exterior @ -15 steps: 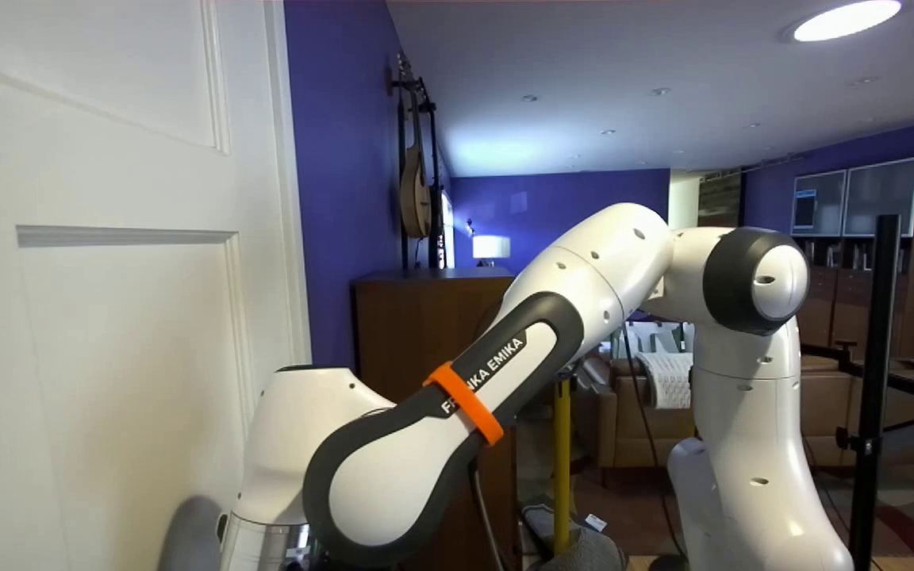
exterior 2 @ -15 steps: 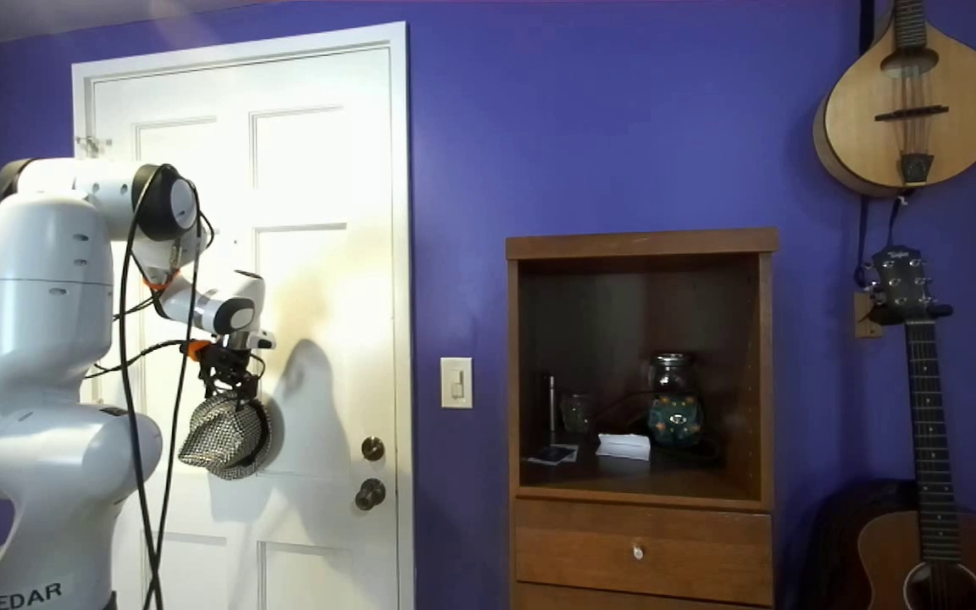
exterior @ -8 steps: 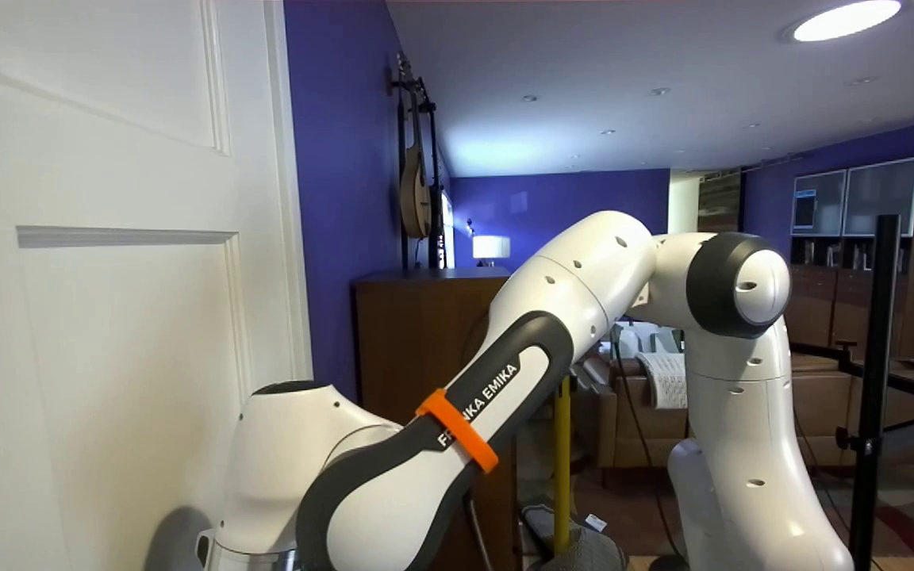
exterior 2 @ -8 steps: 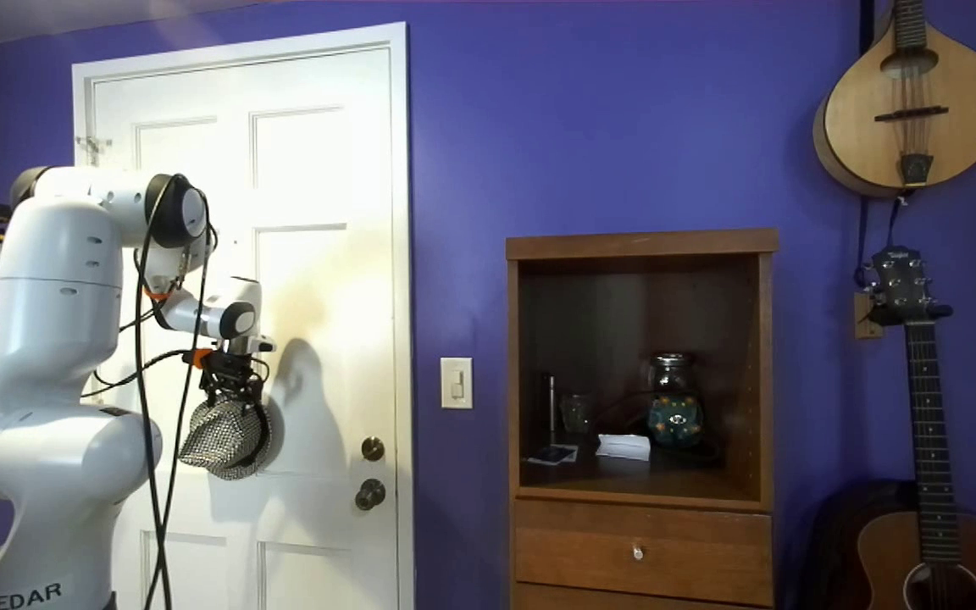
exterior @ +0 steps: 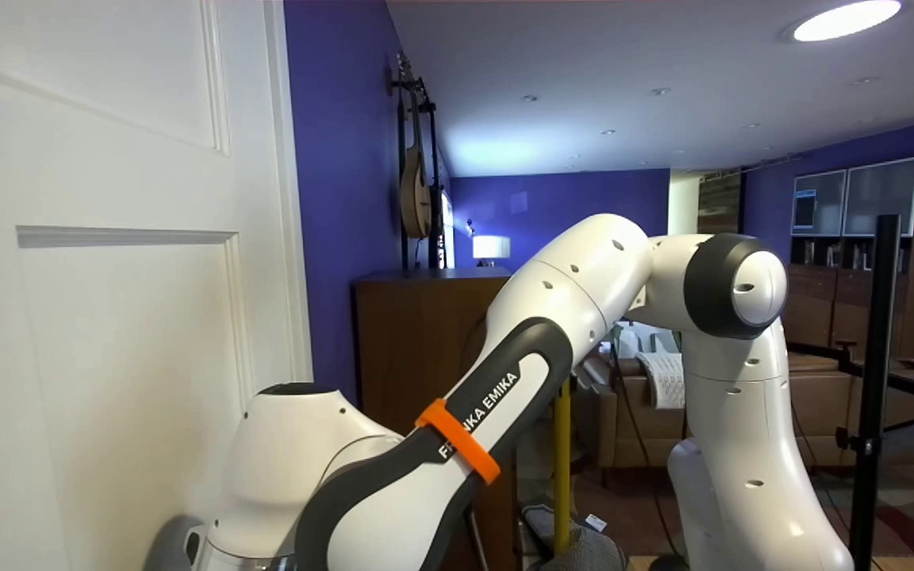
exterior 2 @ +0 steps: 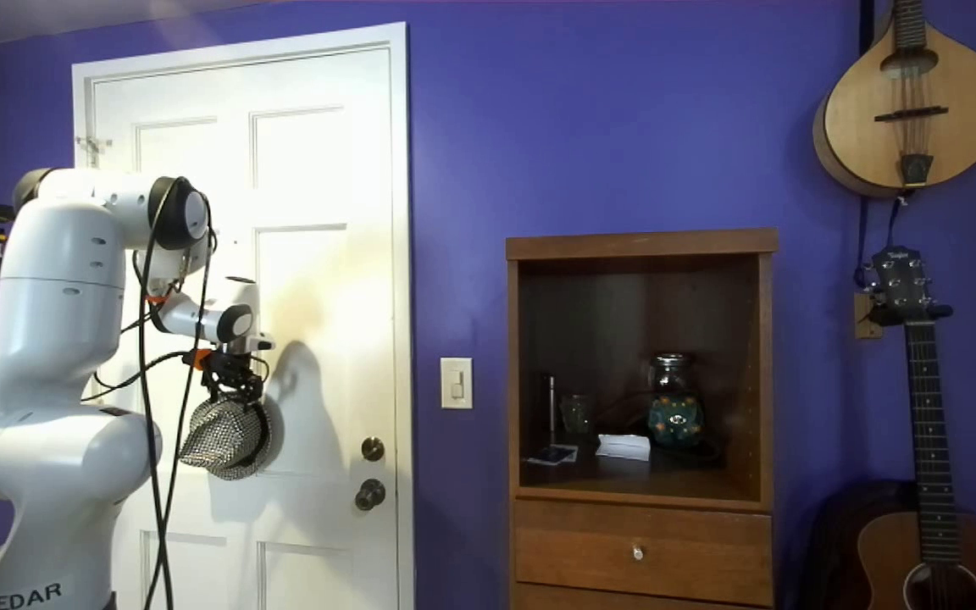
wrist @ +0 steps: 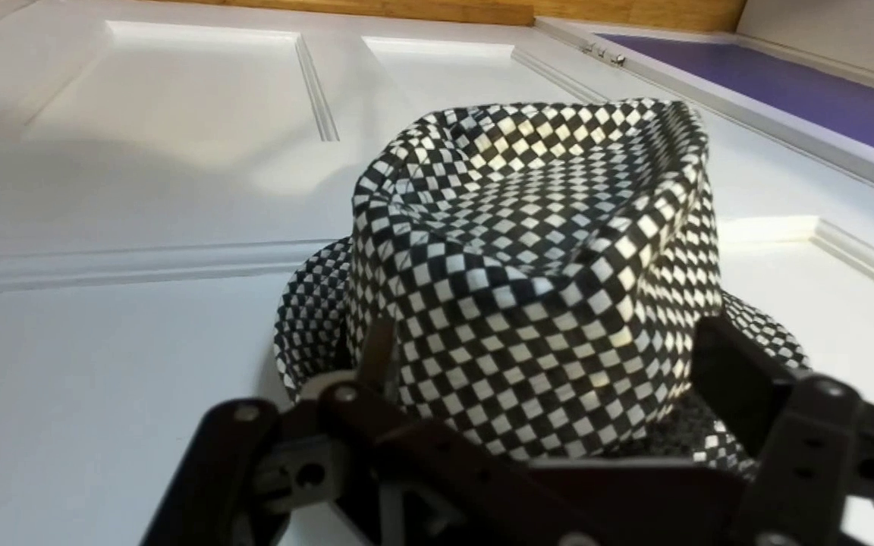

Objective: Put the hat on top of the cabinet

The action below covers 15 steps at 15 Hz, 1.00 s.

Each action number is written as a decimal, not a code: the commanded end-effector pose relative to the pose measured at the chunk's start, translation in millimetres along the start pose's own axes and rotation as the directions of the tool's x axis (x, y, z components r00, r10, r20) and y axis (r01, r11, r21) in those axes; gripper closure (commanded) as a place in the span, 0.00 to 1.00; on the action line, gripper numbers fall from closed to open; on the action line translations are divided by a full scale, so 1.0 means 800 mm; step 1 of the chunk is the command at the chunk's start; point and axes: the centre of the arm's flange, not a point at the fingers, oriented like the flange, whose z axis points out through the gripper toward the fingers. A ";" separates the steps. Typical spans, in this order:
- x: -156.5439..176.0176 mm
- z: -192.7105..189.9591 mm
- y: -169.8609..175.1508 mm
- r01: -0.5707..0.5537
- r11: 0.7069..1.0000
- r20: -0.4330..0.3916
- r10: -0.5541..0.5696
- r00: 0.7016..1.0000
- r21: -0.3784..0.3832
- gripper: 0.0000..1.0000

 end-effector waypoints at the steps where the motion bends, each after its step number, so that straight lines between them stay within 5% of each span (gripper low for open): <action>1: 0.008 0.013 -0.007 0.006 1.000 -0.010 -0.005 1.000 0.003 0.26; 12: 0.010 0.019 -0.002 0.011 1.000 -0.029 -0.011 1.000 0.010 0.98; 15: 0.010 -0.002 -0.002 0.003 1.000 -0.038 -0.003 0.999 -0.006 1.00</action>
